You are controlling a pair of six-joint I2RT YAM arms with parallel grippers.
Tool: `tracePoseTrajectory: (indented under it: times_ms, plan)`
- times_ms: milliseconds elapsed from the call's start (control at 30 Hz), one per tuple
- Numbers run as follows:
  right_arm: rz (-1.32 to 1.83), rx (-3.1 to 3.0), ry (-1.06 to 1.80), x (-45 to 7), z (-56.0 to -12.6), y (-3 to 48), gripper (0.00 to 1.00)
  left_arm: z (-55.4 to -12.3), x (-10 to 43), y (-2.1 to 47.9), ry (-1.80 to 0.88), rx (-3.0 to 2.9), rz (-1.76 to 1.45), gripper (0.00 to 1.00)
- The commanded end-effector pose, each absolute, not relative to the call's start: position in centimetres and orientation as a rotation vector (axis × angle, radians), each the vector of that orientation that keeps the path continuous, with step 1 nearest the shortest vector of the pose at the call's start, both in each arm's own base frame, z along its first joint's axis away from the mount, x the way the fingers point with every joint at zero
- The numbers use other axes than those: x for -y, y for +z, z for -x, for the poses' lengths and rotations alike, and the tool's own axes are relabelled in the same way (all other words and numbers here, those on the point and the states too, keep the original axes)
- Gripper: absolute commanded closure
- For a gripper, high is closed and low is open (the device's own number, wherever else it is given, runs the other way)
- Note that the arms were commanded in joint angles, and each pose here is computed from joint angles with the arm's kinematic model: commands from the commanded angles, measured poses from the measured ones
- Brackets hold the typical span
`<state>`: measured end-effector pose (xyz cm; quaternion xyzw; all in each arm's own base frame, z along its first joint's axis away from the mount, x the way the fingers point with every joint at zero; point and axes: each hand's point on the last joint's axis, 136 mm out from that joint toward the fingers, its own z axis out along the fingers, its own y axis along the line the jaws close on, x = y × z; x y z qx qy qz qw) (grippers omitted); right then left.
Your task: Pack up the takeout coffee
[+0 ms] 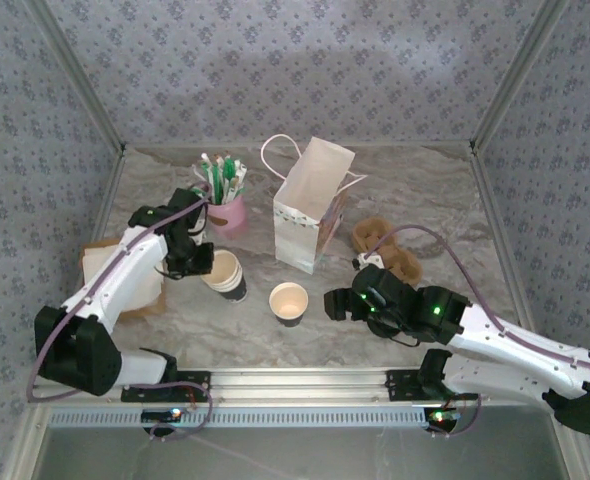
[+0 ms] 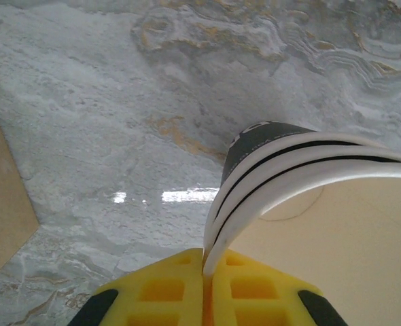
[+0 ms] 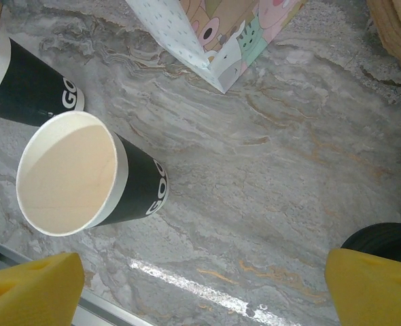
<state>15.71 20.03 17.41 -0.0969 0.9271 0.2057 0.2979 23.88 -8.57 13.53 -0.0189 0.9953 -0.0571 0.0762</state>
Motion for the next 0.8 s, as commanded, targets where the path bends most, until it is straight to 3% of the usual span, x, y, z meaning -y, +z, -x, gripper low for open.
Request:
tracePoseTrajectory:
  times_ms: [0,300,767]
  plan:
    - [0.275,-2.446,0.559,-20.2,-15.6,17.9,0.06,-25.1,6.9,14.3,-0.096,-2.945,0.1,0.93]
    - [0.284,-2.454,0.582,-20.5,-15.4,17.9,0.06,-26.9,2.8,16.2,0.045,-2.861,0.273,0.92]
    - [0.234,-2.52,0.483,-19.0,-15.6,16.7,0.05,-28.3,-2.6,15.8,-0.038,-2.793,0.617,0.9]
